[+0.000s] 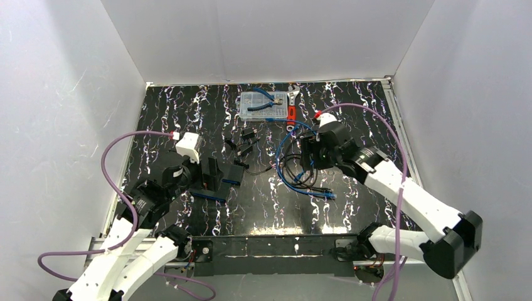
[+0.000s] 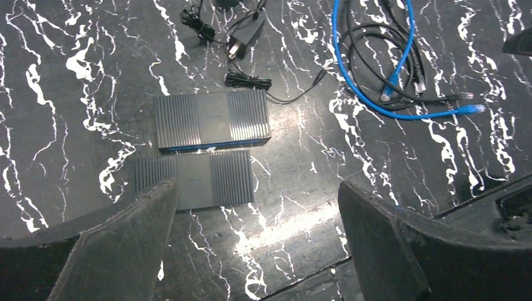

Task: Insert the plug into the switch port
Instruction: Pick up the power from the center of the board.

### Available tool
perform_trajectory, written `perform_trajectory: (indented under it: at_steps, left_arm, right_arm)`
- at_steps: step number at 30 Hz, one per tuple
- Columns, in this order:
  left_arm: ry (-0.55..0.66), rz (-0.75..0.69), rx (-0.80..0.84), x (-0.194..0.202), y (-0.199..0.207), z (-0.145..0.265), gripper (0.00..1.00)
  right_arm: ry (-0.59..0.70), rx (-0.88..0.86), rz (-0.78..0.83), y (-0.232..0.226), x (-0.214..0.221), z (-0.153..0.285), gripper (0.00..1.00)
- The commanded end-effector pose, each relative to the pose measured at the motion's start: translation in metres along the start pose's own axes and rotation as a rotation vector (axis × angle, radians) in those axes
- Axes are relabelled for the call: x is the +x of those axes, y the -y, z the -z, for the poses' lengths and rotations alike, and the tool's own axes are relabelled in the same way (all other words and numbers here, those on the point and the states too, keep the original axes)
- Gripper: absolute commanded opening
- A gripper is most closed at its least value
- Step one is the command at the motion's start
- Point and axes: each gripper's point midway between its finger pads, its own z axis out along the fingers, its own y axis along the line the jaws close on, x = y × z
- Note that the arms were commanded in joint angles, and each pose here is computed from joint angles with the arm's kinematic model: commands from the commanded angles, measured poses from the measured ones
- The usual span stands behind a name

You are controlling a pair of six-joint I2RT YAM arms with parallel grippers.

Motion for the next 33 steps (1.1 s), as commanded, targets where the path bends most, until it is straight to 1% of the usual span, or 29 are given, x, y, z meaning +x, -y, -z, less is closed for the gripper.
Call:
perform_trajectory:
  at_steps: [1, 3, 6, 19, 27, 33]
  left_arm:
    - [0.007, 0.000, -0.073, 0.005, -0.014, 0.002, 0.99]
    - [0.019, 0.000, -0.088, 0.005, -0.018, 0.004, 0.99]
    - [0.034, 0.003, -0.117, 0.003, -0.023, 0.006, 0.99]
    - [0.036, 0.008, -0.146, 0.005, -0.029, 0.008, 0.99]
    - [0.034, 0.011, -0.146, 0.006, -0.029, 0.009, 1.00]
    - [0.036, 0.011, -0.144, 0.006, -0.028, 0.009, 1.00]
  right_arm:
    - [-0.007, -0.101, -0.013, -0.030, -0.018, -0.014, 0.76]
    - [-0.023, -0.122, -0.014, -0.039, -0.021, -0.024, 0.73]
    - [-0.046, -0.136, -0.013, -0.050, -0.025, -0.040, 0.71]
    - [-0.086, -0.167, -0.035, -0.113, -0.043, -0.102, 0.72]
    - [-0.140, -0.203, -0.027, -0.150, -0.038, -0.147, 0.71]
    - [-0.157, -0.199, -0.009, -0.163, -0.037, -0.175, 0.70]
